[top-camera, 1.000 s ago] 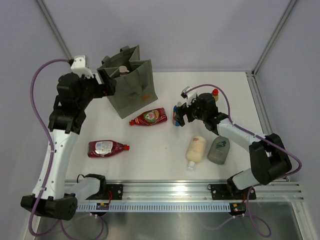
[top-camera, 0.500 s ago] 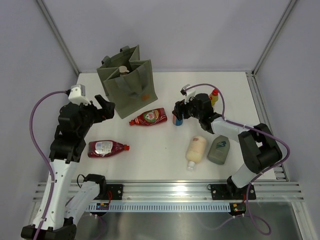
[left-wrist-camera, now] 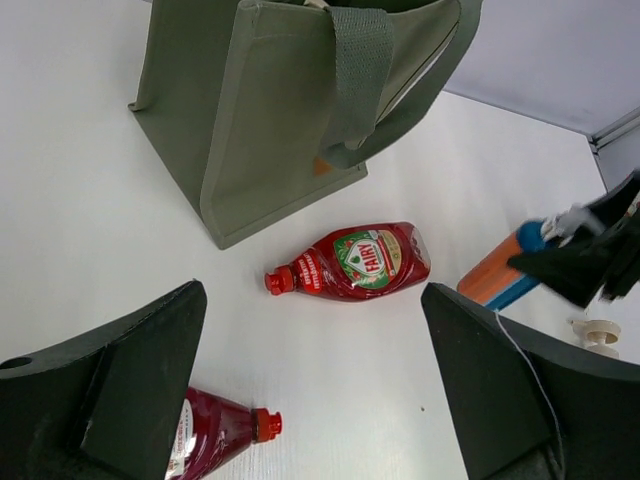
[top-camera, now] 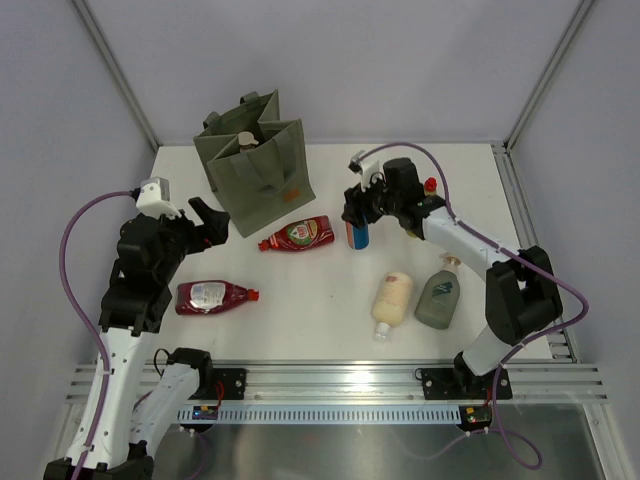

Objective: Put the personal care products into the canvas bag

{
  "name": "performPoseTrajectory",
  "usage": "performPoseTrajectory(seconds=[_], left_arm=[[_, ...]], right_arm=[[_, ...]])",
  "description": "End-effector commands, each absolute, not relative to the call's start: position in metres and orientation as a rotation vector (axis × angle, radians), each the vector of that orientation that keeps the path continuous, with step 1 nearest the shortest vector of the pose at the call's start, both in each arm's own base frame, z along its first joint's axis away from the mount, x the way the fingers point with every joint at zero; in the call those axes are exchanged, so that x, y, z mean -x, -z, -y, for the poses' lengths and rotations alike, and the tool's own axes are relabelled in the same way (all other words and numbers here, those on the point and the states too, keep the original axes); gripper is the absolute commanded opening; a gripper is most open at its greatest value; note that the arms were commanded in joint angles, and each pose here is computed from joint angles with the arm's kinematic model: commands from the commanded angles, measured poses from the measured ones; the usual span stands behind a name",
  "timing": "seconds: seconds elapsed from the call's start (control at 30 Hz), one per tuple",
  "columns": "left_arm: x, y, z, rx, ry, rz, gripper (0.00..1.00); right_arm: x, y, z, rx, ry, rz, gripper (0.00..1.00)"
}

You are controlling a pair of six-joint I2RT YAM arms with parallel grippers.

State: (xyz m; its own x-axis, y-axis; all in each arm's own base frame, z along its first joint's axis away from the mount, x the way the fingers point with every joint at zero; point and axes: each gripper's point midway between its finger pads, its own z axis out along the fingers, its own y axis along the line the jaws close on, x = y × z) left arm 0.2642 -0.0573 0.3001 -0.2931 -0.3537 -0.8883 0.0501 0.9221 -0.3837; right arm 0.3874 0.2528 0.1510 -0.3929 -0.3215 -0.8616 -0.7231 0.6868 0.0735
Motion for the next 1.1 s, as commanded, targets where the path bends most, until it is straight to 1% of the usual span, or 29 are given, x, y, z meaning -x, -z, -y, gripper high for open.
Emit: performPoseTrajectory(seconds=[0.0,0.07,0.1,0.17,0.2,0.23,0.27,0.3,0.33,0.37,0.4,0.47,0.5,0.53,0.57,0.63,0.67,0.73,0.77,1.07], left_arm=[[-0.263,-0.303,0.053,0.251,0.391,-1.804,0.95],[-0.260,-0.302,0.052,0.253,0.392,-1.807,0.95],[-0.257,-0.303,0.052,0.250,0.390,-1.804,0.95],[-0.255,-0.303,0.046,0.269,0.360,-1.795,0.95],[-0.253,-0.303,0.044,0.268,0.353,-1.790,0.95],[-0.253,-0.303,0.042,0.276,0.344,-1.788,0.95],[-0.252,-0.304,0.042,0.277,0.343,-1.786,0.95],[-0.252,-0.302,0.042,0.280,0.344,-1.792,0.95],[-0.252,-0.302,0.042,0.284,0.345,-1.792,0.95],[-0.251,-0.303,0.042,0.284,0.347,-1.790,0.95],[-0.250,-0.302,0.043,0.288,0.356,-1.793,0.95],[-0.248,-0.298,0.043,0.291,0.358,-1.807,0.95],[-0.246,-0.298,0.043,0.294,0.356,-1.808,0.95],[-0.245,-0.297,0.043,0.293,0.358,-1.809,0.95],[-0.243,-0.296,0.043,0.295,0.359,-1.816,0.95],[-0.242,-0.295,0.044,0.292,0.365,-1.817,0.95],[-0.241,-0.294,0.044,0.290,0.365,-1.822,0.95],[-0.241,-0.292,0.044,0.290,0.362,-1.829,0.95],[-0.241,-0.292,0.044,0.285,0.360,-1.834,0.95],[-0.238,-0.291,0.041,0.275,0.337,-1.843,0.95]], right_arm=[[-0.391,-0.288,-0.291,1.007,-0.695,-1.709,0.00],[-0.389,-0.307,-0.297,1.045,-0.719,-1.704,0.00],[-0.395,-0.340,-0.306,1.052,-0.735,-1.633,0.00],[-0.396,-0.367,-0.313,1.043,-0.765,-1.604,0.00],[-0.403,-0.402,-0.322,1.036,-0.766,-1.522,0.00],[-0.401,-0.414,-0.328,1.023,-0.795,-1.523,0.00],[-0.398,-0.428,-0.340,1.029,-0.821,-1.490,0.00],[-0.404,-0.456,-0.353,1.016,-0.825,-1.412,0.00],[-0.404,-0.467,-0.362,0.995,-0.847,-1.387,0.00],[-0.414,-0.460,-0.378,0.991,-0.862,-1.378,0.00],[-0.405,-0.494,-0.391,0.970,-0.860,-1.252,0.00],[-0.406,-0.505,-0.408,0.943,-0.863,-1.178,0.00],[-0.409,-0.495,-0.423,0.927,-0.854,-1.183,0.00],[-0.412,-0.512,-0.428,0.893,-0.835,-1.092,0.00],[-0.420,-0.503,-0.438,0.883,-0.832,-1.089,0.00],[-0.427,-0.516,-0.445,0.818,-0.826,-1.040,0.00],[-0.439,-0.512,-0.452,0.790,-0.814,-1.029,0.00],[-0.446,-0.510,-0.460,0.765,-0.799,-0.988,0.00],[-0.455,-0.497,-0.467,0.761,-0.786,-0.998,0.00],[-0.477,-0.479,-0.474,0.713,-0.735,-0.989,0.00]])
